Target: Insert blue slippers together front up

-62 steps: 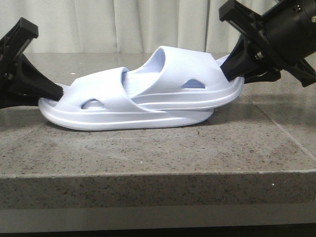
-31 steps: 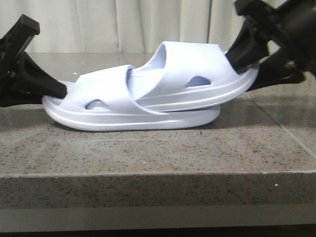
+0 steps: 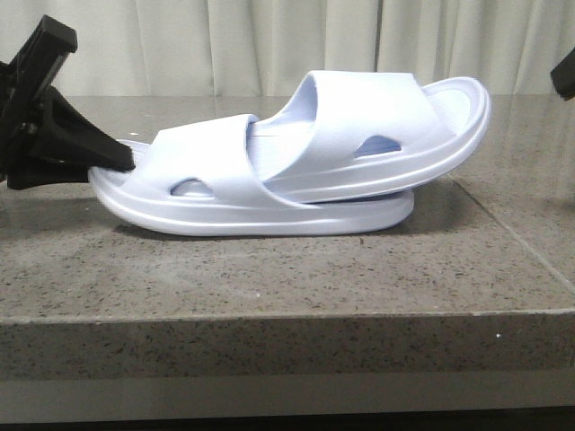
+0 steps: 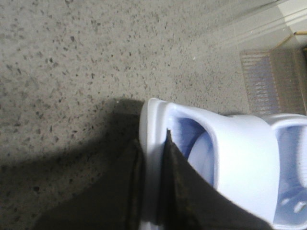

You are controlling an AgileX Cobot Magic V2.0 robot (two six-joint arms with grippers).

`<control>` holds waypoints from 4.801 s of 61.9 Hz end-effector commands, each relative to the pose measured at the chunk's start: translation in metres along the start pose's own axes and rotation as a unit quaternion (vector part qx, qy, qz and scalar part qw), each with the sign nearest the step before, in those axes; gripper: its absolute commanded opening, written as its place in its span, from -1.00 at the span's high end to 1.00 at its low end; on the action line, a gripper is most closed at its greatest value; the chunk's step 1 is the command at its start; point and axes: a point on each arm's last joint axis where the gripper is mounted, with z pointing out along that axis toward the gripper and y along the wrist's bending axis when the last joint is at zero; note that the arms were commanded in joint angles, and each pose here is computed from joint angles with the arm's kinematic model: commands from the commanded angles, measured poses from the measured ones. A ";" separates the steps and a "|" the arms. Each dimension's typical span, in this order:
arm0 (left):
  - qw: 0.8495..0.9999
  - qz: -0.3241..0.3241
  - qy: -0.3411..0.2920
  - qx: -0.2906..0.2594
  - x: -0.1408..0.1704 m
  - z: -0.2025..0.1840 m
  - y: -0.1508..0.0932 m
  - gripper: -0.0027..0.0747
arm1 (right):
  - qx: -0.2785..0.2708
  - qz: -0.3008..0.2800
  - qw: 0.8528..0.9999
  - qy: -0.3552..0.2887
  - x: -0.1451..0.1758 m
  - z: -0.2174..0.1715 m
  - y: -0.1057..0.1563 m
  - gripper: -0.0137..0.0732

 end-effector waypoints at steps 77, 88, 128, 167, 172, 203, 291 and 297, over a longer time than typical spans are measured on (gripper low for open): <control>0.951 0.223 -0.009 -0.215 -0.046 -0.093 -0.067 -0.20 | -0.012 -0.078 0.997 -0.001 0.005 -0.030 0.046 -0.61; 0.923 0.246 -0.006 -0.296 -0.032 -0.133 -0.079 -0.20 | 0.080 -0.119 0.990 -0.010 0.010 -0.070 0.071 -0.61; 0.875 0.291 -0.156 -0.354 0.038 -0.220 -0.098 -0.20 | 0.144 -0.179 0.964 -0.132 0.095 -0.162 0.097 -0.61; 0.877 0.289 -0.152 -0.353 0.042 -0.216 -0.092 0.67 | 0.142 -0.176 0.966 -0.122 0.106 -0.159 0.094 0.59; 0.877 0.289 -0.152 -0.353 0.042 -0.216 -0.092 0.84 | 0.142 -0.176 0.966 -0.122 0.106 -0.159 0.094 0.73; 0.877 0.289 -0.152 -0.353 0.042 -0.216 -0.092 0.98 | 0.137 -0.175 0.967 -0.122 0.107 -0.159 0.095 0.84; 0.792 0.352 -0.435 -0.244 0.136 -0.188 0.008 0.98 | 0.137 -0.175 0.967 -0.122 0.107 -0.159 0.095 0.84; 0.785 0.354 -0.449 -0.240 0.143 -0.183 0.019 0.98 | 0.137 -0.175 0.967 -0.122 0.107 -0.159 0.095 0.84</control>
